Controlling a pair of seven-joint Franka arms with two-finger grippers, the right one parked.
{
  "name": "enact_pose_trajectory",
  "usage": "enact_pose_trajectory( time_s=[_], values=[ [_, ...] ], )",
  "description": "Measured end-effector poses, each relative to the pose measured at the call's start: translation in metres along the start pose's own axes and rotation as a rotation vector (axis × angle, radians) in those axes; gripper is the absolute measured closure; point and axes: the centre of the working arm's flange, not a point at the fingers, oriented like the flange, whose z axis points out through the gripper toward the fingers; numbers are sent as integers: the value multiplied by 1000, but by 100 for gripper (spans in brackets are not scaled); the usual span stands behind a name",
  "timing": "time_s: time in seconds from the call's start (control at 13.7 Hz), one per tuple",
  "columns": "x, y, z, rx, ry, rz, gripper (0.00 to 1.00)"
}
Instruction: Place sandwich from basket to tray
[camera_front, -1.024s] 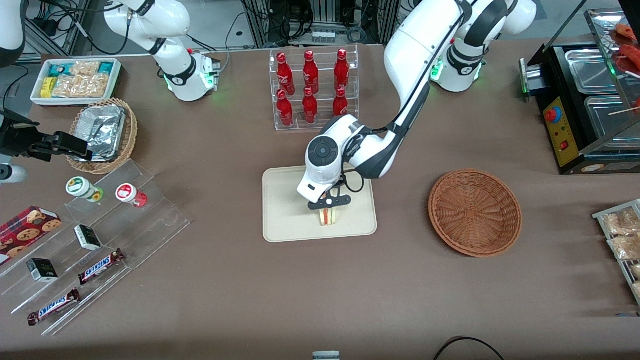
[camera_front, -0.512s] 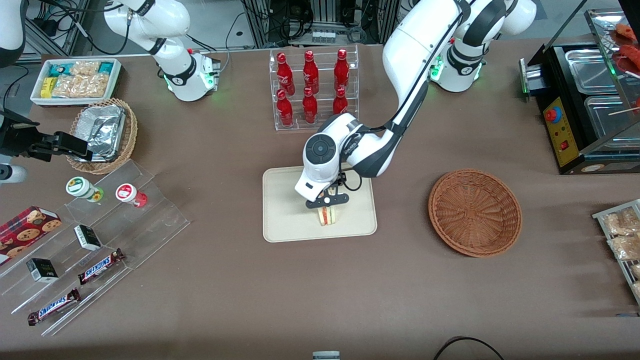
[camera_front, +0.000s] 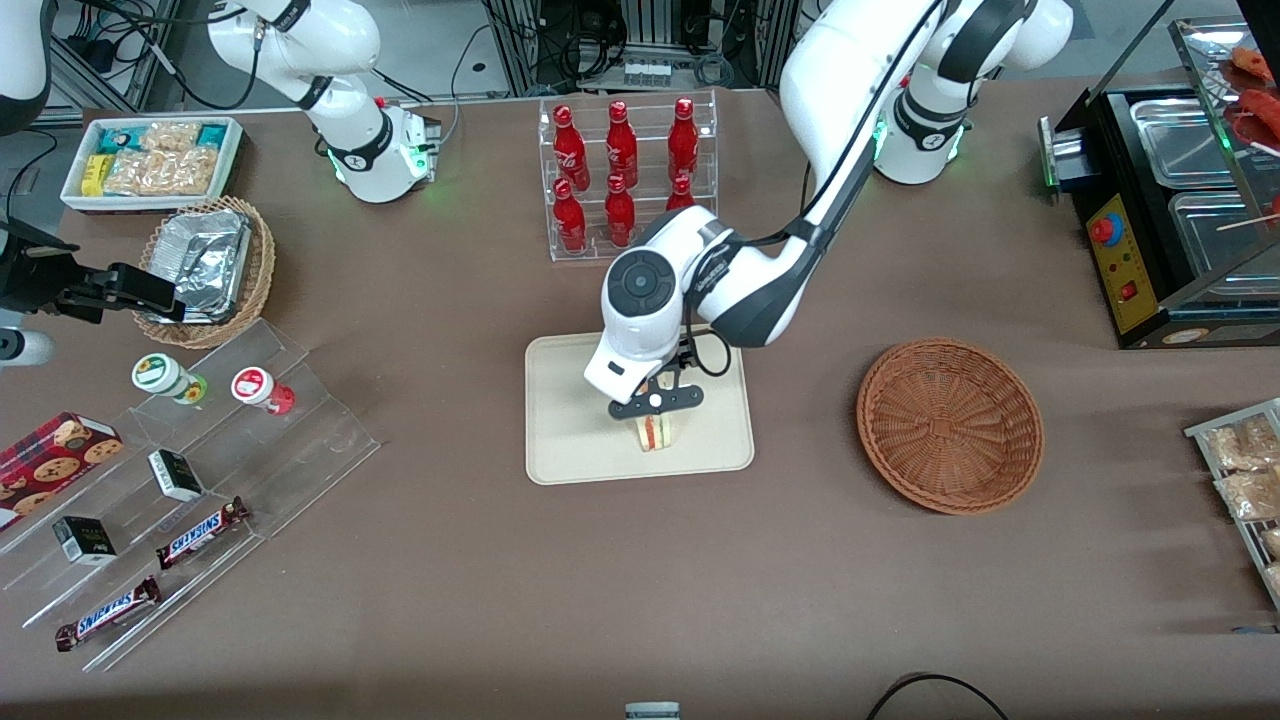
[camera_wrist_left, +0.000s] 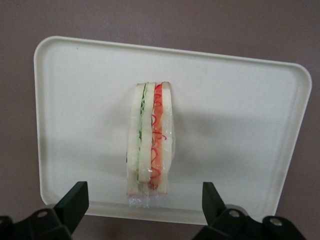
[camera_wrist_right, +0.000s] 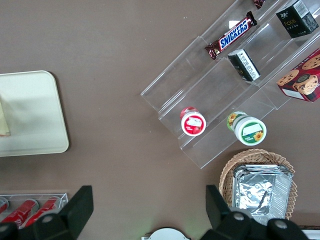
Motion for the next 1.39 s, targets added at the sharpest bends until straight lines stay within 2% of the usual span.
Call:
enact_pose_trajectory(
  time_s=[0.07,0.22,0.37,0.44,0.66,0.95,1.39],
  values=[
    [8,-10,-13,8,2,36,0],
    [24,-36,-36,50,-2,78,0],
    [49,-69,-57,85,8,40,0],
    [64,-89,-65,91,12,9,0],
    [104,-146,-74,90,1,1,0],
    [134,-222,-98,77,-11,69,0],
    [129,-316,-139,60,-32,163,0]
  ],
)
